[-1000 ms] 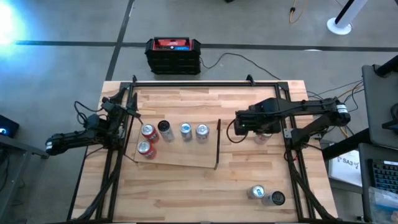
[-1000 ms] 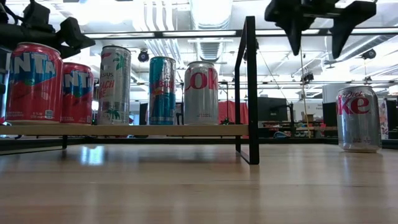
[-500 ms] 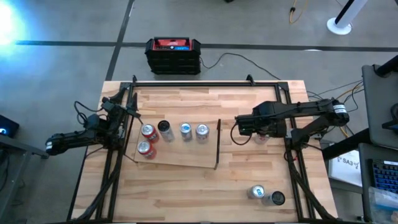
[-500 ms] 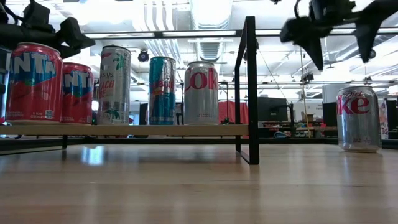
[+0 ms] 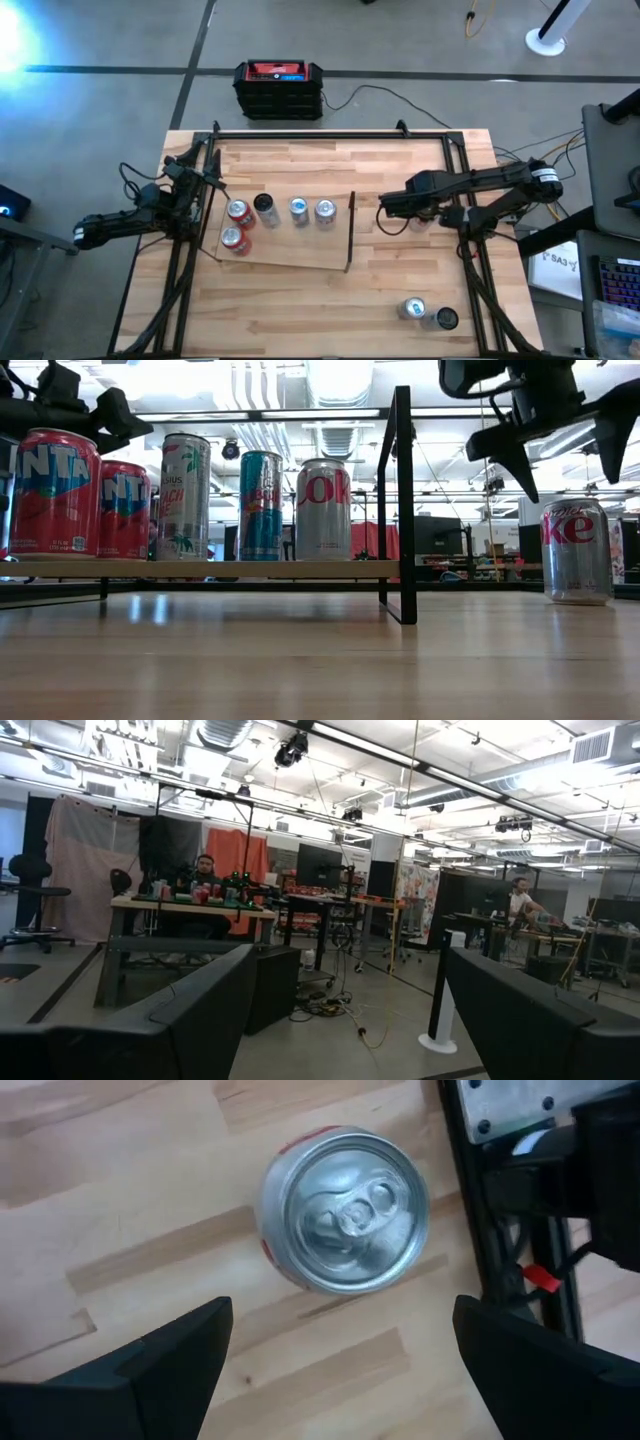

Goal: Place canned beverage on shelf
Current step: Put the silver soda can on the shelf aligned with the other silver soda can

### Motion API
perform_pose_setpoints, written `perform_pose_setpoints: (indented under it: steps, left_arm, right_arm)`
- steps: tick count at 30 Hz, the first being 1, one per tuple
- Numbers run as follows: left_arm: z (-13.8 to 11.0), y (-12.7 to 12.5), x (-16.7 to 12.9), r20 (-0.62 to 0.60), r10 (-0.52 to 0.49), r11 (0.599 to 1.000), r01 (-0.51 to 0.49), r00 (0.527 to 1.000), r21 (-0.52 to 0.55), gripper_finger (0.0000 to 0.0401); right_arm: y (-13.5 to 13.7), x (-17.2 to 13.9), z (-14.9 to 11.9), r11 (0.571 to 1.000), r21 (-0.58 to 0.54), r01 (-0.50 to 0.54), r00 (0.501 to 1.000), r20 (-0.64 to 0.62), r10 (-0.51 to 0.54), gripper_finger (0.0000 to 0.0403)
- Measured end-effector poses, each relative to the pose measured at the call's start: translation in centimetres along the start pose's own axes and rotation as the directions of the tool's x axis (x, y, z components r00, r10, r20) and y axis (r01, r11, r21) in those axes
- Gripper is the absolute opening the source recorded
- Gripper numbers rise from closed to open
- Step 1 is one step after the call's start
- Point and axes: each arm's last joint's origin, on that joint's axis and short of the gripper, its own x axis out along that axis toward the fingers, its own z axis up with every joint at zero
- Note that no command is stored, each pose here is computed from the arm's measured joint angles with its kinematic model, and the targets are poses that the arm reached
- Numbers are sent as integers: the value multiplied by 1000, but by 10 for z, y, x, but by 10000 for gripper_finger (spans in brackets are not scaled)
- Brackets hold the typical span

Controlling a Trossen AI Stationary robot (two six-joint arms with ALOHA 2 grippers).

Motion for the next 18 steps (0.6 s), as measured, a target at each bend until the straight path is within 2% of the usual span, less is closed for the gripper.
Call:
perform_pose_setpoints:
  steps: [8,18]
  left_arm:
    - [0,0,0,0,0,1000,0,1000,0,311]
    - [0,0,0,0,0,1000,0,1000,0,311]
  right_arm:
    - [-1,22,1,994,106,28,998,50,-33,363]
    - [-1,46,3,982,187,-3,989,145,-24,363]
